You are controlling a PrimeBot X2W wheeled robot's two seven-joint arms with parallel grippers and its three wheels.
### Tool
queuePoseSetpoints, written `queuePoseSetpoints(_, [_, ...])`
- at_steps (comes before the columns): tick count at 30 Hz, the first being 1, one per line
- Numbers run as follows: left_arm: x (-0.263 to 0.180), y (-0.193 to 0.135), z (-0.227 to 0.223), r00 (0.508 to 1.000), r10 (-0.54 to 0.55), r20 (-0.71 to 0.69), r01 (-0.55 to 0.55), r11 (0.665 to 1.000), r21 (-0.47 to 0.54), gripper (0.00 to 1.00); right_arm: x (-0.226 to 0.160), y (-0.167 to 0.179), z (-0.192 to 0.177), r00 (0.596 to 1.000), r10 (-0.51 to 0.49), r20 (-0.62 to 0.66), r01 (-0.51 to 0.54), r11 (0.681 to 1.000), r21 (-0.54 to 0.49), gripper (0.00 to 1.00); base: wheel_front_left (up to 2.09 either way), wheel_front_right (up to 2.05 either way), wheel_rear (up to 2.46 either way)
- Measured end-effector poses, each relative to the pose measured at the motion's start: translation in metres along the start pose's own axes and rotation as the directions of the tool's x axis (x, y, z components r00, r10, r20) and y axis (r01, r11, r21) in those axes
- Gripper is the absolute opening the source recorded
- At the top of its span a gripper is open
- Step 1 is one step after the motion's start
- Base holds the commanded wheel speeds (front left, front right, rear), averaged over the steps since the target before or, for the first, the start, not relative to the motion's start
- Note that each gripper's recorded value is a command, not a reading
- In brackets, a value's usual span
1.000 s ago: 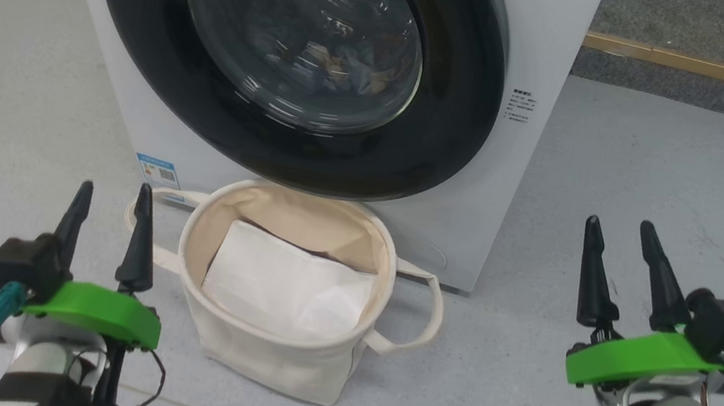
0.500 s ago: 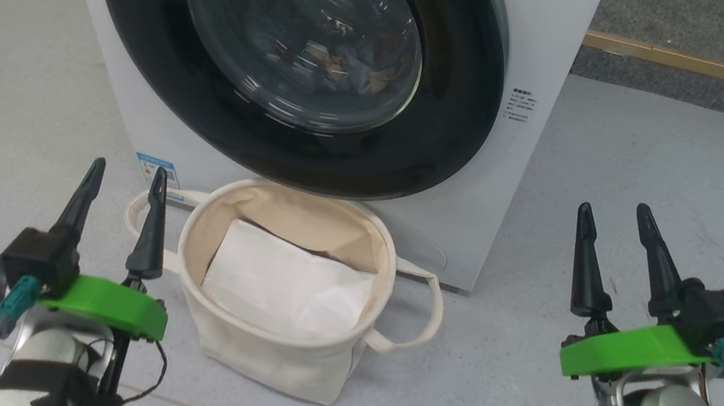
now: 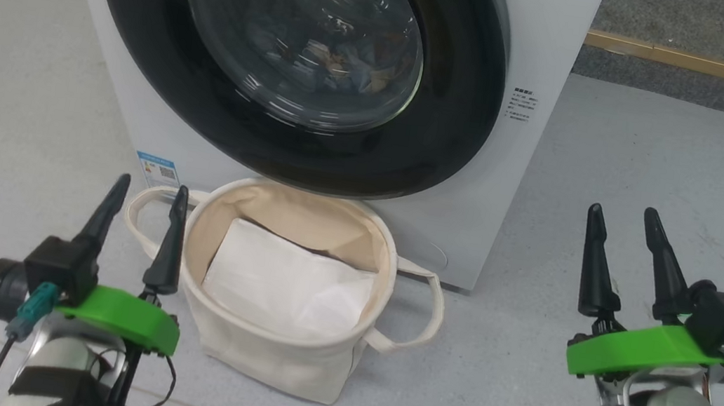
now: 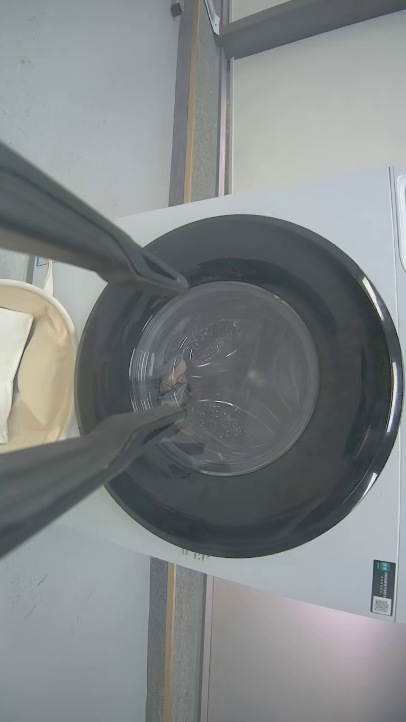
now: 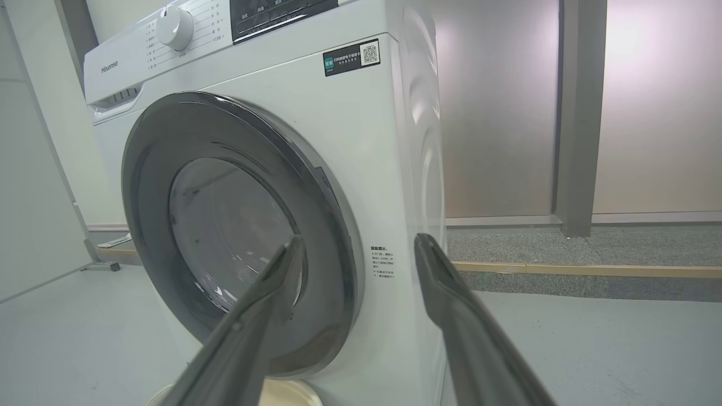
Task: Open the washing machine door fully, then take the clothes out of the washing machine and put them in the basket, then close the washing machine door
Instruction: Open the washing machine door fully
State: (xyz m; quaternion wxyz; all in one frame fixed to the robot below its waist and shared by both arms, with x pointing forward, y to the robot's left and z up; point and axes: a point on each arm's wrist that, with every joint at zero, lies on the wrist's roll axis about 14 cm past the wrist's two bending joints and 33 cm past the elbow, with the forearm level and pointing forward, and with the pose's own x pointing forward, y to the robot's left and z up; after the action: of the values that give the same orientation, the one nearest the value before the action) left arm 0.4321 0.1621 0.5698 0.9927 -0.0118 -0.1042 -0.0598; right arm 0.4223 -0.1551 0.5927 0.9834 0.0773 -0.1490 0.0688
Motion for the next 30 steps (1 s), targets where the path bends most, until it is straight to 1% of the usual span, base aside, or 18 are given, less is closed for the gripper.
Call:
queuePoseSetpoints(3, [0.0,0.0,-0.001,1.0,-0.001,-0.003,0.001,1.0,-0.001,1.0,0.0,-0.003,0.0,1.0,-0.013,0.0,0.013,1.0,0.019,1.0,0.0,0.0,0.0])
queuePoseSetpoints(6, [0.0,0.0,-0.004,1.0,-0.005,-0.011,0.005,1.0,-0.006,1.0,0.0,-0.004,-0.002,1.0,-0.026,0.001,0.026,0.995,0.097,1.0,0.0,0.0,0.0])
queuePoseSetpoints(8, [0.001,0.0,-0.007,1.0,-0.004,-0.017,0.004,1.0,-0.009,1.0,0.002,-0.005,-0.007,0.999,-0.038,-0.006,0.039,0.984,0.171,1.0,0.0,0.0,0.0])
queuePoseSetpoints(9, [0.002,0.0,-0.009,1.0,-0.003,-0.019,0.003,1.0,-0.014,1.0,0.005,-0.006,-0.011,0.999,-0.048,-0.011,0.049,0.977,0.206,0.15,0.0,0.0,0.0])
queuePoseSetpoints(10, [0.003,0.001,-0.011,1.0,-0.002,-0.021,0.001,1.0,-0.016,1.0,0.008,-0.008,-0.013,0.998,-0.059,-0.015,0.061,0.965,0.254,0.0,0.0,0.0,0.0])
queuePoseSetpoints(13, [0.008,0.002,-0.01,1.0,0.003,-0.007,-0.003,0.999,-0.032,1.0,0.023,-0.012,-0.018,0.996,-0.087,-0.021,0.089,0.918,0.388,0.0,0.0,0.0,0.0])
queuePoseSetpoints(15, [0.012,0.005,-0.009,1.0,0.017,0.006,-0.016,0.998,-0.056,1.0,0.039,-0.013,-0.021,0.996,-0.077,-0.046,0.09,0.886,0.455,0.0,0.0,0.0,0.0])
queuePoseSetpoints(16, [0.014,0.006,-0.01,1.0,0.021,0.008,-0.021,0.998,-0.061,1.0,0.047,-0.015,-0.021,0.996,-0.071,-0.062,0.092,0.858,0.505,0.0,0.0,0.0,0.0])
queuePoseSetpoints(17, [0.015,0.007,-0.011,1.0,0.028,0.01,-0.028,0.997,-0.072,1.0,0.056,-0.018,-0.022,0.995,-0.064,-0.078,0.098,0.819,0.566,0.0,0.0,0.0,0.0])
queuePoseSetpoints(18, [0.015,0.007,-0.011,1.0,0.028,0.01,-0.028,0.997,-0.072,1.0,0.056,-0.018,-0.022,0.995,-0.064,-0.078,0.098,0.819,0.566,0.0,0.0,0.0,0.0])
queuePoseSetpoints(19, [0.016,0.009,-0.012,0.999,0.038,0.011,-0.037,0.996,-0.084,1.0,0.065,-0.019,-0.022,0.994,-0.045,-0.097,0.095,0.786,0.611,0.0,0.0,0.0,0.0])
queuePoseSetpoints(21, [0.018,0.014,-0.02,0.999,0.051,0.001,-0.051,0.995,-0.091,1.0,0.083,-0.021,-0.023,0.991,0.008,-0.134,0.089,0.707,0.702,0.0,0.0,0.0,0.0])
queuePoseSetpoints(22, [0.018,0.016,-0.025,0.998,0.058,-0.009,-0.058,0.994,-0.094,1.0,0.091,-0.021,-0.024,0.987,0.043,-0.152,0.083,0.678,0.73,0.0,0.0,0.0,0.0])
queuePoseSetpoints(24, [0.017,0.02,-0.034,0.997,0.073,-0.031,-0.076,0.992,-0.098,1.0,0.104,-0.022,-0.029,0.974,0.112,-0.196,0.084,0.627,0.775,0.0,0.0,0.0,0.0])
queuePoseSetpoints(28, [0.017,0.031,-0.046,0.993,0.107,-0.056,-0.113,0.988,-0.11,1.0,0.126,-0.015,-0.041,0.926,0.267,-0.266,0.092,0.523,0.847,0.0,0.0,0.0,0.0])
queuePoseSetpoints(29, [0.017,0.033,-0.047,0.992,0.114,-0.058,-0.119,0.987,-0.111,1.0,0.131,-0.013,-0.04,0.916,0.295,-0.271,0.09,0.507,0.857,0.0,0.0,0.0,0.0])
queuePoseSetpoints(30, [0.017,0.035,-0.048,0.991,0.12,-0.059,-0.126,0.986,-0.111,1.0,0.136,-0.012,-0.04,0.905,0.322,-0.277,0.085,0.502,0.861,0.0,0.0,0.0,0.0])
